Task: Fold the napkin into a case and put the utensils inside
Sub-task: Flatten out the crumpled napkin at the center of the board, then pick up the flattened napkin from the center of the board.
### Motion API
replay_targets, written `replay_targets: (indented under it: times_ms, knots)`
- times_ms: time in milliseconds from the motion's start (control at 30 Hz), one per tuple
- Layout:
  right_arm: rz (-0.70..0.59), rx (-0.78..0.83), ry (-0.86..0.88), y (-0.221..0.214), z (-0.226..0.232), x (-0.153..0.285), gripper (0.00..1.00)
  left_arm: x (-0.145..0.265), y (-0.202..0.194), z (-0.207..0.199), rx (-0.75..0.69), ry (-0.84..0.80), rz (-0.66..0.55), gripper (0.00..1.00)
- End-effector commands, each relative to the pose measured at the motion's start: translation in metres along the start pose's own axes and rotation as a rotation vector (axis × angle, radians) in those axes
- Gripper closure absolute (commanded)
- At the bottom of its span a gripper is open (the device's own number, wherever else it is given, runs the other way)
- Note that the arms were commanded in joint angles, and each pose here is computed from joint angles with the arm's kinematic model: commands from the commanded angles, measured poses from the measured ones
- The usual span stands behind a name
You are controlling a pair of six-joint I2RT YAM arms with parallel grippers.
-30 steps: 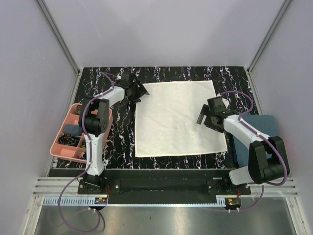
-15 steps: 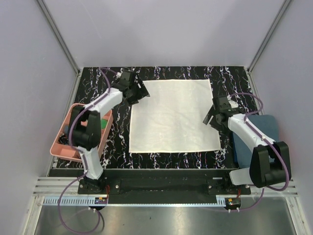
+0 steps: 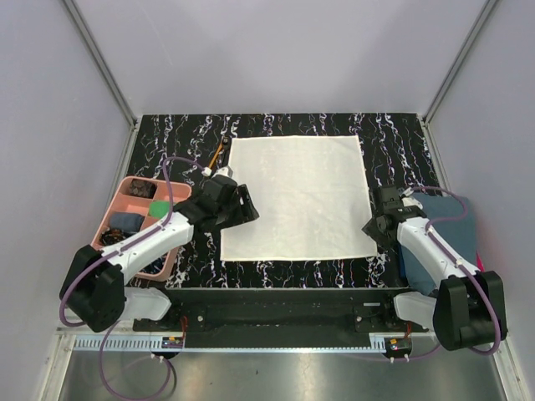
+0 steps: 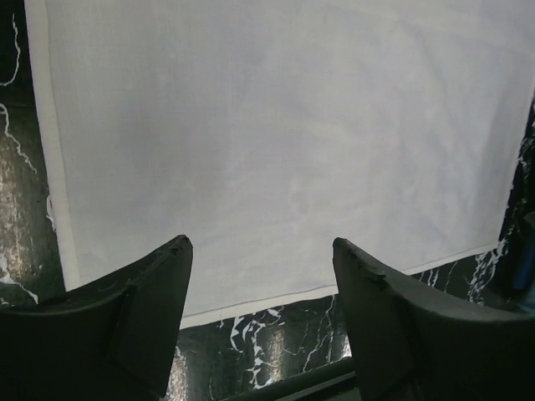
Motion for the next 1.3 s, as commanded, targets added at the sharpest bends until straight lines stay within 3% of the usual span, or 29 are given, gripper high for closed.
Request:
replay_targets:
  times_ms: [0, 333, 967, 1267]
  knots:
    - [0.005, -0.074, -0.045, -0.006, -0.008, -0.008, 0.51, 0.012, 0.005, -0.009, -0.007, -0.044, -0.086, 0.30]
    - [0.015, -0.088, -0.111, -0.018, -0.027, -0.017, 0.55, 0.021, 0.006, 0.010, -0.079, 0.069, -0.142, 0.31]
    - [0.030, -0.141, -0.162, -0.025, -0.035, -0.029, 0.57, 0.031, -0.005, 0.031, -0.036, 0.152, -0.138, 0.30]
    - [0.019, -0.141, -0.147, -0.024, -0.035, -0.029, 0.80, 0.028, -0.029, 0.060, 0.054, 0.292, -0.072, 0.28]
Point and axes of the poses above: each gripper's point midway between its finger pads, its own x axis back along the fingers, its own z axis along the line the jaws close on, y = z × x, the point moved 4 cm from there along x, back along the fingers, and after that the axes turned 3 degrees about -x, right-handed, at the moved point
